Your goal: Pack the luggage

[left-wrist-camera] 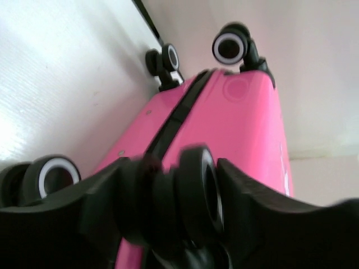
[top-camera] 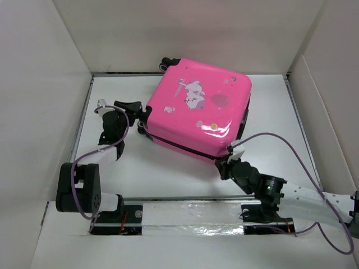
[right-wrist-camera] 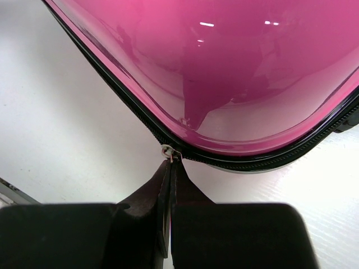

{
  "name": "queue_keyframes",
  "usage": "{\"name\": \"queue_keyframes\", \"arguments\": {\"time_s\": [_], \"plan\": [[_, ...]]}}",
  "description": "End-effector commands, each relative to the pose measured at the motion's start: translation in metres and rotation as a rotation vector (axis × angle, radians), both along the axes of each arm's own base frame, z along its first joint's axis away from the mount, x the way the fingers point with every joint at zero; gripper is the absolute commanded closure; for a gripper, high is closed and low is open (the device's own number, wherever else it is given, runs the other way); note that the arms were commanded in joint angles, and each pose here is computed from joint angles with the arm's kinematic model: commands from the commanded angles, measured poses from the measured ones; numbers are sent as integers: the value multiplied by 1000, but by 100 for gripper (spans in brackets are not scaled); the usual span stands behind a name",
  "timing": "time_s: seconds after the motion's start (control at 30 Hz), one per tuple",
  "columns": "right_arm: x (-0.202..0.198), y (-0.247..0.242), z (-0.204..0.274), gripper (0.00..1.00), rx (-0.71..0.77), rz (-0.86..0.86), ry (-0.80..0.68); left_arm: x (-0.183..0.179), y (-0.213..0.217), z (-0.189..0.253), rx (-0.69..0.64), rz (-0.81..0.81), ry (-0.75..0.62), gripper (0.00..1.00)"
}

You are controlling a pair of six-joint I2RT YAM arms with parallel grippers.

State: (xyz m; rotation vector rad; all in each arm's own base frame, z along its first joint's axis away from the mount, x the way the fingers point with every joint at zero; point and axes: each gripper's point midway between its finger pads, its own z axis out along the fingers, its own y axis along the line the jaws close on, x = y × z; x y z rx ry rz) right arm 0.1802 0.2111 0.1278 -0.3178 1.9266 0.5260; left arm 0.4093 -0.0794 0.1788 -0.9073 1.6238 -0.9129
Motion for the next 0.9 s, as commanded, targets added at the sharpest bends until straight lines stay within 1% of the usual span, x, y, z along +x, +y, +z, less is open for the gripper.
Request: {"name": "queue_keyframes", "arguments": {"time_s": [0.0, 0.03, 0.07, 0.1, 0.13, 0.17, 0.27, 0.3, 0.33, 0.37, 0.4, 0.43, 0.47, 0.5, 0.53, 0.57, 0.6, 0.67, 0.8, 0.87], "plan": [[4, 21, 39, 100, 139, 30, -62, 12, -2, 47, -69, -5, -190, 53], [5, 22, 39, 100, 140, 26, -62, 13, -1, 47, -74, 1, -200, 62], [5, 22, 39, 100, 140, 26, -62, 16, -1, 47, -81, 7, -214, 66], [5, 23, 38, 100, 135, 25, -61, 18, -1, 46, -78, 7, -217, 82], [6, 24, 37, 100, 135, 23, -60, 20, -1, 46, -72, 8, -222, 93], [6, 25, 37, 100, 135, 23, -60, 21, 0, 46, -56, 6, -232, 100], [9, 27, 40, 100, 133, 18, -69, 11, -2, 45, -46, 6, -267, 100], [11, 31, 45, 100, 138, 21, -81, 2, -15, 44, -33, -25, -275, 100], [12, 33, 52, 100, 160, 21, -91, 1, -14, 49, -16, -23, -293, 100], [14, 38, 50, 100, 143, 27, -94, -8, -28, 42, -1, -56, -279, 100], [17, 43, 54, 100, 148, 31, -105, -16, -35, 45, 24, -69, -295, 100], [21, 52, 65, 100, 182, 33, -127, -23, -42, 42, 33, -84, -298, 100], [27, 63, 61, 100, 152, 36, -128, -38, -58, 33, 45, -119, -295, 100], [31, 70, 64, 100, 152, 36, -135, -44, -63, 27, 67, -134, -291, 100], [33, 80, 66, 100, 156, 46, -133, -48, -64, 20, 93, -123, -274, 100], [37, 91, 79, 100, 176, 54, -144, -57, -64, 10, 98, -126, -260, 100], [41, 101, 69, 100, 146, 62, -137, -65, -72, 7, 95, -159, -262, 100], [43, 116, 76, 100, 173, 91, -151, -77, -80, -4, 114, -201, -244, 100], [52, 138, 83, 100, 161, 113, -189, -105, -116, 2, 122, -321, -268, 100], [52, 147, 81, 100, 136, 149, -195, -123, -143, 7, 120, -409, -282, 100]]}}
